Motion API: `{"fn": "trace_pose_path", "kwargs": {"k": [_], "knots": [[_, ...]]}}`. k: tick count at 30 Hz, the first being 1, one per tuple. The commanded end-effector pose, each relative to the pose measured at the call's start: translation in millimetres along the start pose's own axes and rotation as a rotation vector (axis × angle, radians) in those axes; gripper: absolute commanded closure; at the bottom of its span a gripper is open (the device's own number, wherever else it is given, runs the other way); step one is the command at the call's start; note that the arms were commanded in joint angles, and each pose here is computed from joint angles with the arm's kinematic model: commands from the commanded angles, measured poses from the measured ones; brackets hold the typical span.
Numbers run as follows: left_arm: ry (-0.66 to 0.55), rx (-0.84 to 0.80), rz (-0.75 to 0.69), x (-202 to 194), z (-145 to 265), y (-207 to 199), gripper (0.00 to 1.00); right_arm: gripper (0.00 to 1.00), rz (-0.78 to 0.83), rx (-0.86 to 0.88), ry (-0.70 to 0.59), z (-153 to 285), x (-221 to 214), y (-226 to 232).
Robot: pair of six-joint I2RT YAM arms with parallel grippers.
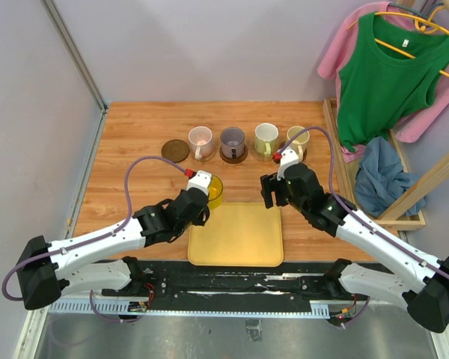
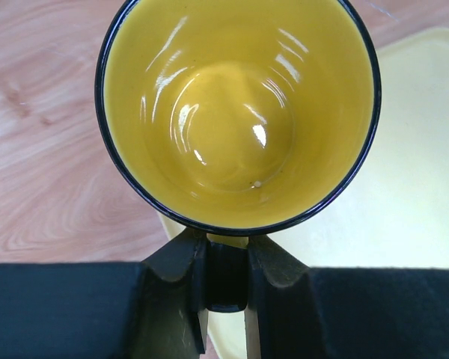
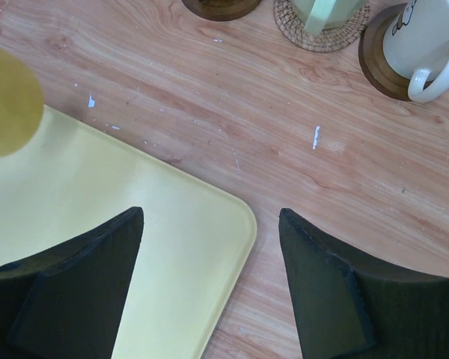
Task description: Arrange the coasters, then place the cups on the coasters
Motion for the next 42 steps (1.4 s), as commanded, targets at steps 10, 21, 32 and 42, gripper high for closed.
{"fn": "trace_pose_path", "kwargs": {"k": [10, 21, 32, 42], "knots": [[-0.296, 0.316, 0.209, 42, 12, 64, 0.99, 0.26, -0.013, -0.071, -0.047, -2, -1, -14], [-0.340, 0.398, 0.292, 48, -19, 145, 1.00, 0.26, -0.009, -0.092, -0.048, -7, 5, -23], [-0.306, 0.379, 0.294, 67, -87, 196, 0.99, 0.26, -0.051, -0.126, -0.071, -14, 19, -35], [-0.214, 0.372, 0.263, 90, -135, 225, 1.00, 0.27, -0.087, -0.131, -0.102, -17, 31, -41]]}}
Point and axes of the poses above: each gripper's point midway between its finger pads, its own z axis back along the fingers, its own y axis along the line the jaws close on, x = y × z, the point moved 7 cm from there along z, back along the fingers, and after that the axes turned 10 degrees about -z, right-handed, at the moved point
